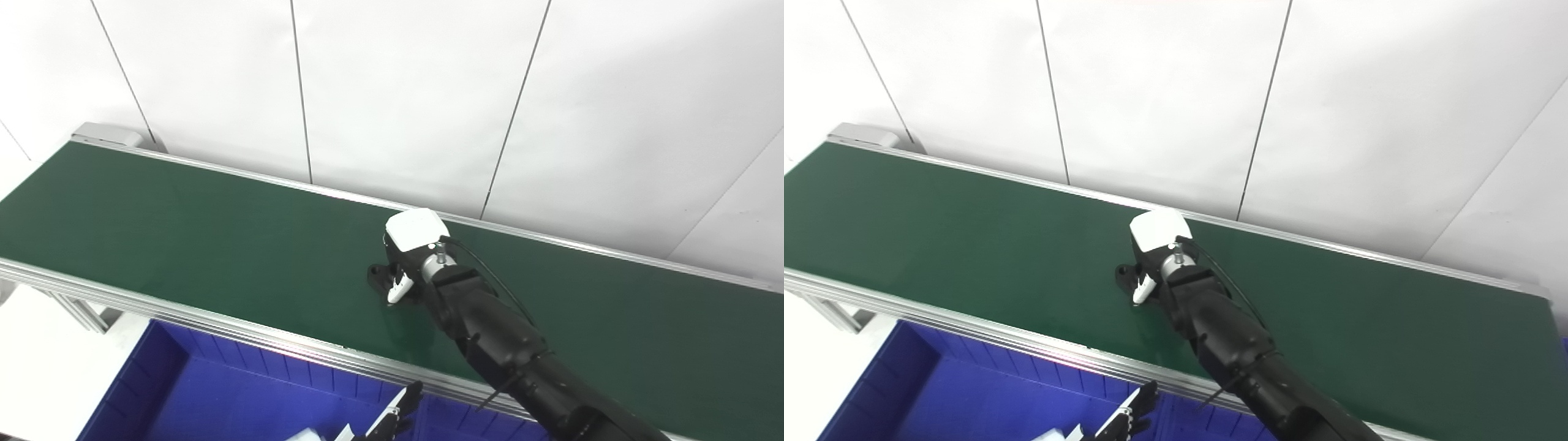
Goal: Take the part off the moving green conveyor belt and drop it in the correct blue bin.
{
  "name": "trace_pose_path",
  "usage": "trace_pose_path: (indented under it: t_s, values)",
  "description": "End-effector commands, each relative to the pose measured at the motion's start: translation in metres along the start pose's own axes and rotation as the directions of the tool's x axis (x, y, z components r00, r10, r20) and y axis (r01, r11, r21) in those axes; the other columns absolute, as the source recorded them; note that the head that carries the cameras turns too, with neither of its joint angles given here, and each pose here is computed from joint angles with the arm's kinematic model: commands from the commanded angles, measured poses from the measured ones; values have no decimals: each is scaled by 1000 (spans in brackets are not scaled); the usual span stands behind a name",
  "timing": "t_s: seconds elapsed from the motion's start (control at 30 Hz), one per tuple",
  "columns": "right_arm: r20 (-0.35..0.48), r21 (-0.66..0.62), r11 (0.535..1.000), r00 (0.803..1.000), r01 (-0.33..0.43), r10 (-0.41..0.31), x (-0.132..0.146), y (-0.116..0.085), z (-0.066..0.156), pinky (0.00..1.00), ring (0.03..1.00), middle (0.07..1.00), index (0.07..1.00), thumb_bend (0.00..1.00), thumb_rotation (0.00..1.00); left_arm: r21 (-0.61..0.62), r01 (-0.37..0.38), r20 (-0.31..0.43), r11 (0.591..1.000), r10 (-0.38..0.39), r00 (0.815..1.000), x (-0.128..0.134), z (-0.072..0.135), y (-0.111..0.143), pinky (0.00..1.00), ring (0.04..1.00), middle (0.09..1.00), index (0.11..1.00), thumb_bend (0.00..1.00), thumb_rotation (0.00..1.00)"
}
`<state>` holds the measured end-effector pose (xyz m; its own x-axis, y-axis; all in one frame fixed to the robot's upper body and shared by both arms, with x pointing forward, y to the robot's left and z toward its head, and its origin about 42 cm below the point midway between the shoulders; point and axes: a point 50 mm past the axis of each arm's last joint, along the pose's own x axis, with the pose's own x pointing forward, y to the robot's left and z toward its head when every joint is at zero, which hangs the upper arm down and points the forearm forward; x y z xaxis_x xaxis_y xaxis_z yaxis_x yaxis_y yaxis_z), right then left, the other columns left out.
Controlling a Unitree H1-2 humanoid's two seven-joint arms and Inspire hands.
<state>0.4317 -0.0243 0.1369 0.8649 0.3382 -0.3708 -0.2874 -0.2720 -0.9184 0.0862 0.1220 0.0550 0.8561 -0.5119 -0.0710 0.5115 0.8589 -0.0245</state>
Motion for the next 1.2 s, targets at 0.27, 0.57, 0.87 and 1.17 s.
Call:
trace_pose_path:
  t_s: [0.27, 0.57, 0.87, 1.17]
  values:
    - [-125, -22, 987, 980, -160, 156, -7, 33, -36, 106, 177, 469, 489, 531, 0, -12, -1, 51, 1000, 2, 999, -1, 11, 2, 975, 1000, 1000, 1000, 922, 865]
    - [-80, 84, 996, 997, 13, -7, -37, -2, -42, 160, 241, 471, 489, 529, 0, -43, -2, 24, 999, 3, 1000, -1, 13, 3, 974, 1000, 1000, 1000, 971, 842]
    - [-69, 167, 970, 984, 174, -165, -99, -21, -61, 175, 260, 472, 486, 528, 0, -47, -5, 13, 999, 5, 1000, 0, 14, 12, 1000, 1000, 1000, 1000, 979, 857]
    - [-80, 258, 935, 970, 242, -229, -155, -12, -57, 183, 270, 473, 487, 528, 0, -44, -11, 12, 999, 11, 1000, -1, 14, 24, 1000, 1000, 1000, 1000, 979, 876]
